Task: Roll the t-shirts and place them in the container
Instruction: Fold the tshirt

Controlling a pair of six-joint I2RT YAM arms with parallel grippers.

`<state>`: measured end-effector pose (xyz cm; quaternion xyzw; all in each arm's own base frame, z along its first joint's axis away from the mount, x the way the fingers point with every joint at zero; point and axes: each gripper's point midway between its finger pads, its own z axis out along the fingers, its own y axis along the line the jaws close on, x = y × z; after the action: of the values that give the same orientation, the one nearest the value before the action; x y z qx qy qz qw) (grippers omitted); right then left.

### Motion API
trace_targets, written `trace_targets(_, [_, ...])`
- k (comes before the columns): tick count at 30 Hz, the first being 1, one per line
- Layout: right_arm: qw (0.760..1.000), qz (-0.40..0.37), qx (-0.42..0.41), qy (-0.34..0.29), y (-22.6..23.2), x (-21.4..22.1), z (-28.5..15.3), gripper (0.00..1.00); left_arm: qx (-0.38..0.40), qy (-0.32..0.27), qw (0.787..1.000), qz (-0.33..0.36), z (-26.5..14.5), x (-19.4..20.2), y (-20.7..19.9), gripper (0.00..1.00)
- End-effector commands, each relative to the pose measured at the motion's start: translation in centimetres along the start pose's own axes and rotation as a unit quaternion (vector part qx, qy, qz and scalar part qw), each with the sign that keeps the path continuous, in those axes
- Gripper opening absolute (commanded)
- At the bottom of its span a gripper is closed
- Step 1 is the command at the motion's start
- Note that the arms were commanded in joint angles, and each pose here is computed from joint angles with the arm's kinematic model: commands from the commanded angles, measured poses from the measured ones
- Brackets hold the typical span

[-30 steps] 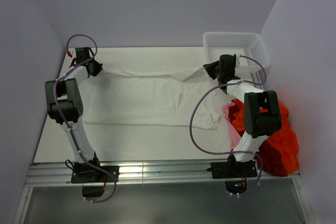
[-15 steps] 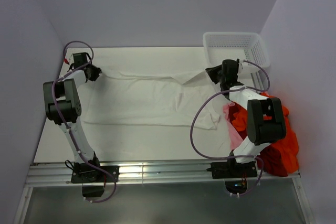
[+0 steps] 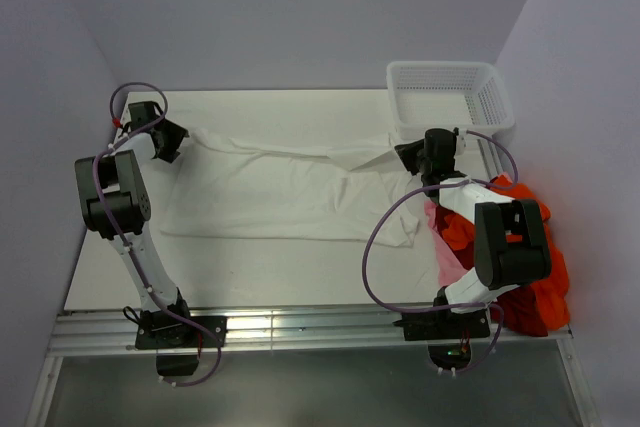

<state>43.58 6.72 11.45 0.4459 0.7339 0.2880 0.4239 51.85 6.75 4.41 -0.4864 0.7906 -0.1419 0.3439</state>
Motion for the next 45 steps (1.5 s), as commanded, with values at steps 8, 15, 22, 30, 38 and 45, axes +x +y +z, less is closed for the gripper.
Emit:
trace_targets(8, [0.999,-0.007,-0.026,-0.024,1.5,-1.6,0.3,0.0,0.079,0.007,0.993,0.088,-0.3,-3.9,-8.9,0.65])
trace_targets(15, [0.999,-0.008,-0.028,-0.026,1.7,-1.8,0.6,0.0,0.095,0.063,0.986,0.118,2.4,-2.4,-9.9,0.62])
trace_targets(22, [0.999,-0.003,-0.035,-0.006,1.9,-1.1,0.9,0.0,0.084,0.09,0.985,0.124,2.6,-0.2,-8.6,0.57])
trace_targets(30, [0.999,-0.004,-0.037,-0.002,1.7,-0.8,0.8,0.0,0.09,0.121,0.979,0.135,3.4,2.0,-8.9,0.46])
trace_targets(38, [0.999,-0.001,-0.037,0.006,1.7,-0.6,1.1,0.0,0.089,0.138,0.977,0.134,4.0,2.4,-8.5,0.2])
trace_targets(45, [0.999,-0.002,-0.04,0.003,1.9,-0.8,0.9,0.0,0.098,0.134,0.978,0.124,4.3,1.4,-8.7,0.0])
